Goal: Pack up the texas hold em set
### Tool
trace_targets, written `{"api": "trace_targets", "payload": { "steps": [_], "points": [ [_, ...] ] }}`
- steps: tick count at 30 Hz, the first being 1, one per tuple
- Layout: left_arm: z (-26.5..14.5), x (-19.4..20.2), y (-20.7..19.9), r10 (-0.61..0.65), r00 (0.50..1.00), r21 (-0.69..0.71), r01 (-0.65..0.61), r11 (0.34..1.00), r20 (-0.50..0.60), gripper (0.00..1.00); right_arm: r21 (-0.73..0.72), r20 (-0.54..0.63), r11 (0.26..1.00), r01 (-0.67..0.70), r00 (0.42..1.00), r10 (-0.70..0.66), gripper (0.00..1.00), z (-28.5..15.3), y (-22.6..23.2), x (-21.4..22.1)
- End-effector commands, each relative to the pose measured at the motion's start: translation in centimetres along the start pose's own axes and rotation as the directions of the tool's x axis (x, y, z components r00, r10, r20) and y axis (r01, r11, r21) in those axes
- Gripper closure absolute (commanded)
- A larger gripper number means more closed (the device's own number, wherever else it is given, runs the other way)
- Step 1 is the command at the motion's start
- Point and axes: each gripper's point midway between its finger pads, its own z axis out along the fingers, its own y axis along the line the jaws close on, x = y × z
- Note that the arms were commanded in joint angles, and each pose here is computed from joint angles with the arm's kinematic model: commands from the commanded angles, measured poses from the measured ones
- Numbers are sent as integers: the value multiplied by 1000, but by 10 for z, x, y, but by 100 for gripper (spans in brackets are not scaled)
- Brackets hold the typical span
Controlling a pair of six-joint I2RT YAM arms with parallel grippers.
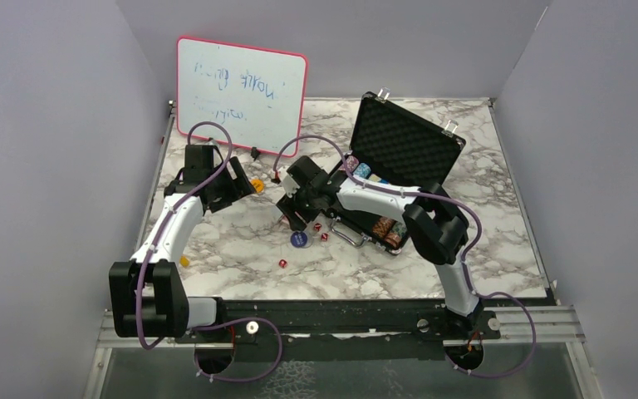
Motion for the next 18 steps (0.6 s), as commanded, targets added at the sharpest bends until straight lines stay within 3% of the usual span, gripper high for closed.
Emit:
{"api": "trace_targets", "payload": {
  "steps": [1, 10, 18],
  "points": [
    [-10, -13, -10, 20, 999, 42, -22, 999, 49, 20, -32, -37, 999, 15, 999, -16, 56, -22, 10, -5],
    [-9, -8, -14, 11, 999, 76, -14, 997, 35, 20, -43, -225, 998, -42, 974, 31, 56, -44, 16, 33],
    [-11, -4, -27, 5, 1000, 150, -7, 989, 15, 20, -42, -238, 994, -99, 967, 86, 54, -61, 23, 30]
  ]
}}
